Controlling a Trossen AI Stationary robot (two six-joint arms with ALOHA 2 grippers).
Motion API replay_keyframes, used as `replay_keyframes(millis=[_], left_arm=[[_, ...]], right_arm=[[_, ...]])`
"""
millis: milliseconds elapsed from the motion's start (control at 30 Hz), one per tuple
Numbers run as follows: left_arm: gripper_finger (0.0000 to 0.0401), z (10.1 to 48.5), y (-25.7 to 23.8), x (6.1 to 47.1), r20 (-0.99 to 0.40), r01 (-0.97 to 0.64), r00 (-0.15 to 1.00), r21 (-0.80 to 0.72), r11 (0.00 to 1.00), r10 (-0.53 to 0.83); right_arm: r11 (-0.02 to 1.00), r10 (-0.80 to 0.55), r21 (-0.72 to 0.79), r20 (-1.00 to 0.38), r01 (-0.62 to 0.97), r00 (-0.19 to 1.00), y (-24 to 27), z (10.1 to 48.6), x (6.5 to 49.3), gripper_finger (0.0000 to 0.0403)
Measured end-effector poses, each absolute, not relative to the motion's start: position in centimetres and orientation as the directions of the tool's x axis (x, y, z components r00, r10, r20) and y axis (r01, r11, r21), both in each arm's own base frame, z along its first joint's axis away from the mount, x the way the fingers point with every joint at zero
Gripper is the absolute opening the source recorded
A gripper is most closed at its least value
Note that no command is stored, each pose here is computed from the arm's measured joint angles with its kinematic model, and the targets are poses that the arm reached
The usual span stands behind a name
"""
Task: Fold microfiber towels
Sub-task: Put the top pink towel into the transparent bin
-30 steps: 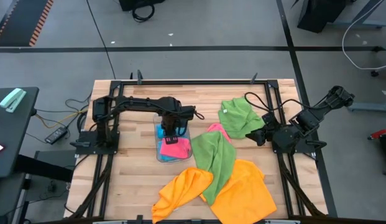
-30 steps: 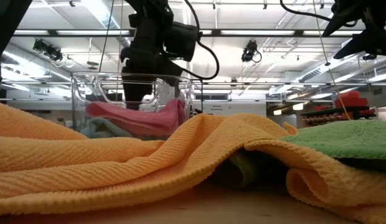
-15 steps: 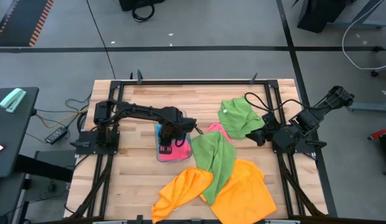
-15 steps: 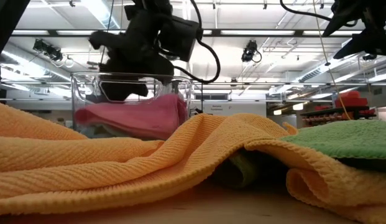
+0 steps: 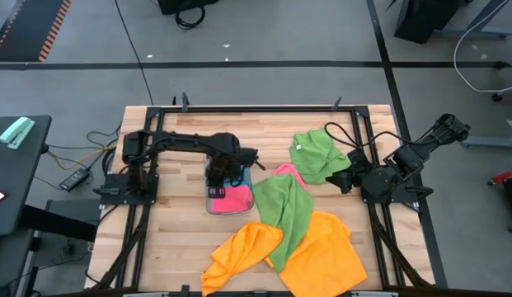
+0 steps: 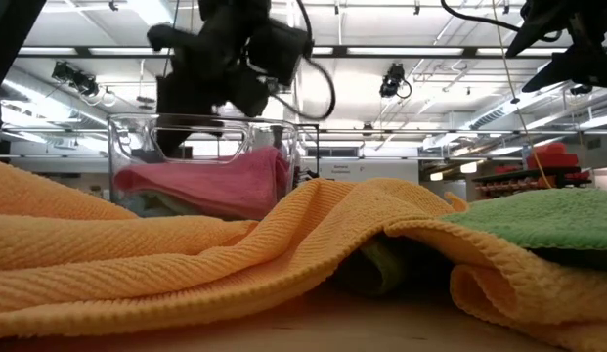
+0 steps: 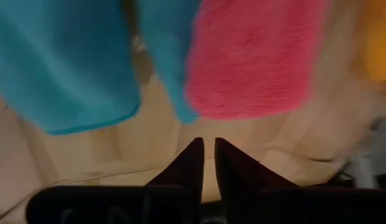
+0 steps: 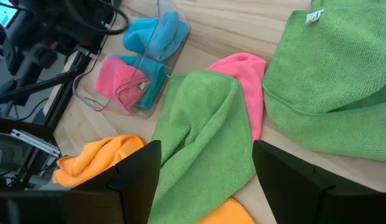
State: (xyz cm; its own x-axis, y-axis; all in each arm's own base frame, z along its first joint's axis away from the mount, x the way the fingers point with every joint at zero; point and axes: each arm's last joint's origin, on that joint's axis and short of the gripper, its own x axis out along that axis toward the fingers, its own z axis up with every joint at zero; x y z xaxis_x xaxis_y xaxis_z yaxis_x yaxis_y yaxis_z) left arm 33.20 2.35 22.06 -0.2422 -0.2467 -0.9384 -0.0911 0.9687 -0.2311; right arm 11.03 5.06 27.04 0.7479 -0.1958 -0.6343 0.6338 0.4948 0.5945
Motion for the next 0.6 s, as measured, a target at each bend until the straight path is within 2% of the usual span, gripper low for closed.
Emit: replay_keyframes(millis=[100,333,433,500,600], left_arm=[[0.0035,23.1,2.1,33.8,-0.952,-0.060,-0.158,-0.254,0.965,-0.261],[0.0020,23.4,0.0,36.7,-0.934,0.026,0.138,-0.330,0.944,-0.330],[0.0018,22.9,-1.0,37.3,-0.923,0.073,0.193,-0.326,0.943,-0.334],[0.0019,22.2,-1.3,37.3,-0.934,0.069,0.204,-0.286,0.956,-0.294],[0.0022,20.8,-0.5,36.7,-0.978,-0.056,0.175,-0.130,0.990,-0.118]], right_arm=[[0.496,-0.196,0.594,-0.634,0.634,0.748,5.1,27.0,11.0,0.0262],[0.498,-0.196,0.591,-0.636,0.635,0.746,5.1,27.0,11.1,0.0262],[0.498,-0.197,0.590,-0.637,0.636,0.745,5.1,27.0,11.1,0.0262],[0.491,-0.197,0.595,-0.636,0.636,0.746,5.1,27.0,11.2,0.0262],[0.489,-0.197,0.596,-0.636,0.637,0.746,5.2,27.0,11.2,0.0262]])
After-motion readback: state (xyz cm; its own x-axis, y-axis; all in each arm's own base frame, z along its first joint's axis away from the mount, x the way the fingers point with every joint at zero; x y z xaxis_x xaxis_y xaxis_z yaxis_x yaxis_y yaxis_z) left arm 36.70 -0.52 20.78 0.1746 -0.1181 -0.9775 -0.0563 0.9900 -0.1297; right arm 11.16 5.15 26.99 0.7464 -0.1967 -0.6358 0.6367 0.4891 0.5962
